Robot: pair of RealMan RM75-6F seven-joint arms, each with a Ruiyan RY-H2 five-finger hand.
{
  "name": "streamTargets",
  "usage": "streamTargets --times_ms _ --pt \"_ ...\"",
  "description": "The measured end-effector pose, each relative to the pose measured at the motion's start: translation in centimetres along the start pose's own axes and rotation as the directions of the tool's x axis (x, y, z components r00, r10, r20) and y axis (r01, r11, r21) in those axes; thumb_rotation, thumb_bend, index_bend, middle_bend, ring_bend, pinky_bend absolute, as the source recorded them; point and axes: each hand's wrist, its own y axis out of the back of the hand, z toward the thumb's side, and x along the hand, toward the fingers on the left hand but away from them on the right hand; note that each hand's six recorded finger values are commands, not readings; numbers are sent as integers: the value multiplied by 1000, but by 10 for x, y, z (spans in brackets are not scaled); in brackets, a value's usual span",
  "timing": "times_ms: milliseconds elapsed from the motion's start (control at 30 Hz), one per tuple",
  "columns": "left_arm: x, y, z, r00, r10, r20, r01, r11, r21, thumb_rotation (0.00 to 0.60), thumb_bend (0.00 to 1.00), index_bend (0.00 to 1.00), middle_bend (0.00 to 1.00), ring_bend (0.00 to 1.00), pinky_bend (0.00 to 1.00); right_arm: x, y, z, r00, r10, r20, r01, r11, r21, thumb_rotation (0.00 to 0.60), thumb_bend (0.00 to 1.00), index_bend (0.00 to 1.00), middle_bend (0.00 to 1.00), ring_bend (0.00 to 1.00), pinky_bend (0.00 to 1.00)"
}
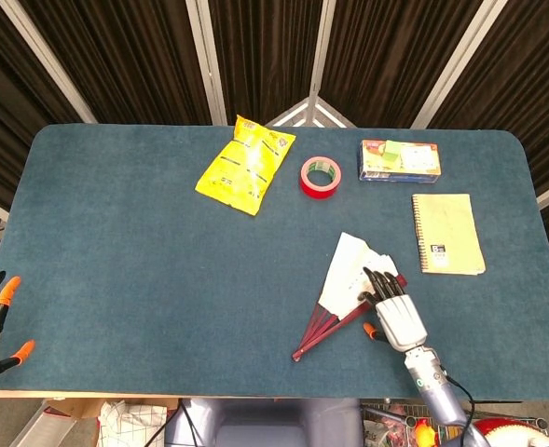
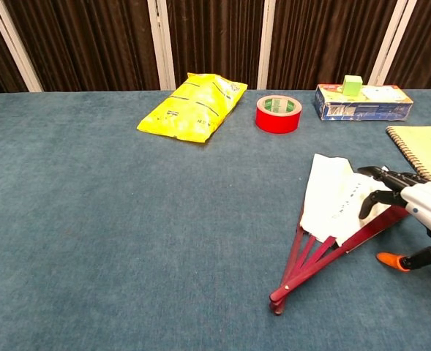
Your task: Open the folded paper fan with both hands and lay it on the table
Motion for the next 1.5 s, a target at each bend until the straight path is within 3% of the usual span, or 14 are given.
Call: streamTargets --times_ms 400,667,1200,1500 --pt "0 -1 1 1000 -9 2 9 1000 1 600 85 110 0 0 0 -16 -5 9 1000 -14 -27 13 1000 -19 600 384 543 61 139 143" --pt "-1 -1 1 1000 -8 3 8 1000 0 600 85 110 0 0 0 -22 1 10 998 -45 -33 43 998 -37 600 436 563 68 150 152" --pt "-3 -2 2 1000 -12 4 12 1000 5 600 85 113 0 0 0 -29 11 4 998 -55 -24 54 998 -44 600 458 611 90 167 165" --pt "-2 -2 2 1000 -13 3 13 1000 5 600 85 113 0 0 0 -33 15 7 996 -68 -50 66 997 -33 600 466 761 142 202 199"
